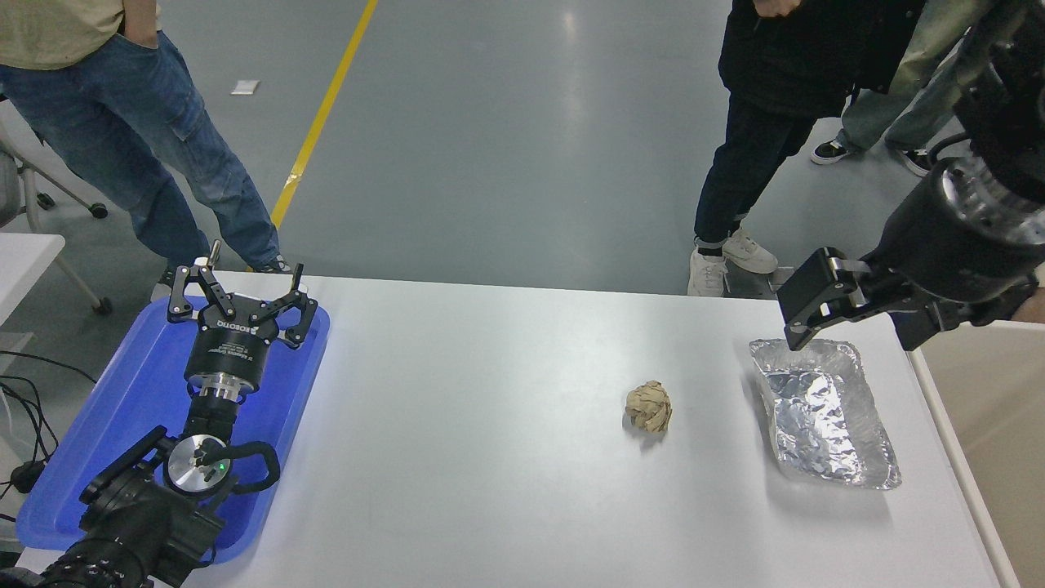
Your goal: Pick up foil plate and place in dustbin
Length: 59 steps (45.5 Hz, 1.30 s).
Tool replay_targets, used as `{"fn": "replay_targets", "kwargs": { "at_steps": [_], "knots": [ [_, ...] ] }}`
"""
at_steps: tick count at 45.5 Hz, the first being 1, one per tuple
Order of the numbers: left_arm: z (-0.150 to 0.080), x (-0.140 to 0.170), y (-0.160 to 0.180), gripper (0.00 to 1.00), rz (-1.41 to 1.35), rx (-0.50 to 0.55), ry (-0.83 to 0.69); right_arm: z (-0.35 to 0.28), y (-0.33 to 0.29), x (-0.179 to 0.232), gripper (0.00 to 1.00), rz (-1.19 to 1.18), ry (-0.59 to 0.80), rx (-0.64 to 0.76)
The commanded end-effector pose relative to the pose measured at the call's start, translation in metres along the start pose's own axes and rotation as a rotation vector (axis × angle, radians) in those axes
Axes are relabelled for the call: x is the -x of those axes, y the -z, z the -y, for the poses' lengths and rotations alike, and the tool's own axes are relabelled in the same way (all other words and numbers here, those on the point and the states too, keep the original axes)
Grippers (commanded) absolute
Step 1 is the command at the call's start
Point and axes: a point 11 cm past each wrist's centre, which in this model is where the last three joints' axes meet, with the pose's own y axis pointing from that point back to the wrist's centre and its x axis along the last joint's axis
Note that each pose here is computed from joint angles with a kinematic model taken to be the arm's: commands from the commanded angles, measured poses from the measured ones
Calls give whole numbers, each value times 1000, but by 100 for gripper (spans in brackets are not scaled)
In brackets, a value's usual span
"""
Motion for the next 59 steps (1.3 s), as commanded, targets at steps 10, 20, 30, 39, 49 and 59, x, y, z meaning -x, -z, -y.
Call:
{"fn": "replay_targets", "kwargs": {
  "at_steps": [10,20,30,39,49,59],
  "knots": [
    [0,0,0,100,0,0,0,67,-67,-24,100,-74,-62,119],
    [0,0,0,100,0,0,0,122,-150,-29,100,-66,-115,218],
    [0,0,0,100,0,0,0,208,-201,-22,100,-47,-177,254],
    [0,0,0,100,0,0,0,257,-217,-12,100,17,-237,246],
    [0,0,1,100,-1,-1,0,302,-211,1,100,22,-281,235],
    [0,0,1,100,-1,-1,0,321,-202,2,100,15,-344,224]
  ]
}}
